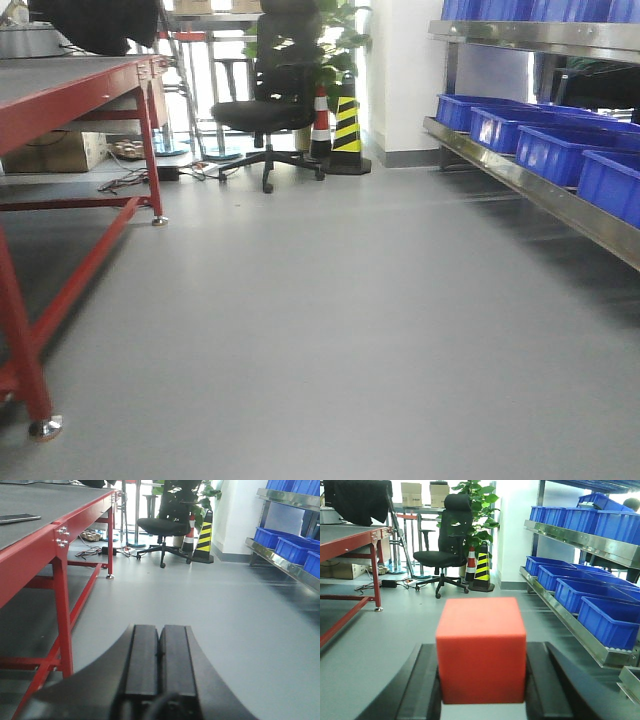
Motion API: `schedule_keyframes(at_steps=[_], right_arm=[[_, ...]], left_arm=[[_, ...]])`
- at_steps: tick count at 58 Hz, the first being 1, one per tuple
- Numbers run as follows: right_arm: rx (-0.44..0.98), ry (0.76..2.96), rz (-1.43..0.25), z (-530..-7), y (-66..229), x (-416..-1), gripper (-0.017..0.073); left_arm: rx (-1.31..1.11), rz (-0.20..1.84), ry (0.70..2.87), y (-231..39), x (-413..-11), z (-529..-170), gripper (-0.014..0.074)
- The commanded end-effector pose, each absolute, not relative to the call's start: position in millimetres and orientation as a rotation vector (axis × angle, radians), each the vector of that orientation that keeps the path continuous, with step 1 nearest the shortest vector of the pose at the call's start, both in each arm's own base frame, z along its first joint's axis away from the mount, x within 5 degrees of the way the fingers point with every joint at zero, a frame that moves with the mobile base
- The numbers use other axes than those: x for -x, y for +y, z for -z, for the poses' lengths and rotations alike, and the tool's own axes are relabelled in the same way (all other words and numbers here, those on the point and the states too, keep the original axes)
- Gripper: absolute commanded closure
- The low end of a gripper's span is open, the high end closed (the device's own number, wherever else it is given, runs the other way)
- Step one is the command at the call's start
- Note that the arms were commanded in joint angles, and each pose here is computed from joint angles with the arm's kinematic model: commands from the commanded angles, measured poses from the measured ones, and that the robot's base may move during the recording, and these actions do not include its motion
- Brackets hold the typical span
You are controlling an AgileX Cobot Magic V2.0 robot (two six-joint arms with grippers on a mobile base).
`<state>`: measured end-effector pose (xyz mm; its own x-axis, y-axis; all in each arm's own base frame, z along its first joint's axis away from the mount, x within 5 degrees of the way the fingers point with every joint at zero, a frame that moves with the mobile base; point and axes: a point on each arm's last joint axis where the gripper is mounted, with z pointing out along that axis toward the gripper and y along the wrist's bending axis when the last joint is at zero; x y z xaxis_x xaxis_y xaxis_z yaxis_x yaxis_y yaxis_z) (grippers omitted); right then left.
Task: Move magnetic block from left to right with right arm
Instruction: 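Drive the base away from the first table holding the cube, then drive the base toward the office chair and traffic cone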
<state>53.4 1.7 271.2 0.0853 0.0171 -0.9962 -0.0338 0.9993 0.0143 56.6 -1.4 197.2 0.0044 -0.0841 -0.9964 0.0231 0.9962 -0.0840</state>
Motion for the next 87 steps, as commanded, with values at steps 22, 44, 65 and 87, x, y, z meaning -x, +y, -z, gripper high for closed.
schedule_keyframes(at_steps=[22,44,65,87], right_arm=[[0.02,1.374,-0.023,-289.1,1.4,-51.1,0.0282],[0.02,1.374,-0.023,-289.1,1.4,-51.1,0.0282],[0.02,1.374,-0.023,-289.1,1.4,-51.1,0.0282],[0.02,1.374,-0.023,-289.1,1.4,-51.1,0.0282]], left_arm=[[0.052,0.091,1.477,-1.1,-55.8,-202.7,0.0711],[0.052,0.091,1.477,-1.1,-55.8,-202.7,0.0711],[0.052,0.091,1.477,-1.1,-55.8,-202.7,0.0711],[0.052,0.091,1.477,-1.1,-55.8,-202.7,0.0711]])
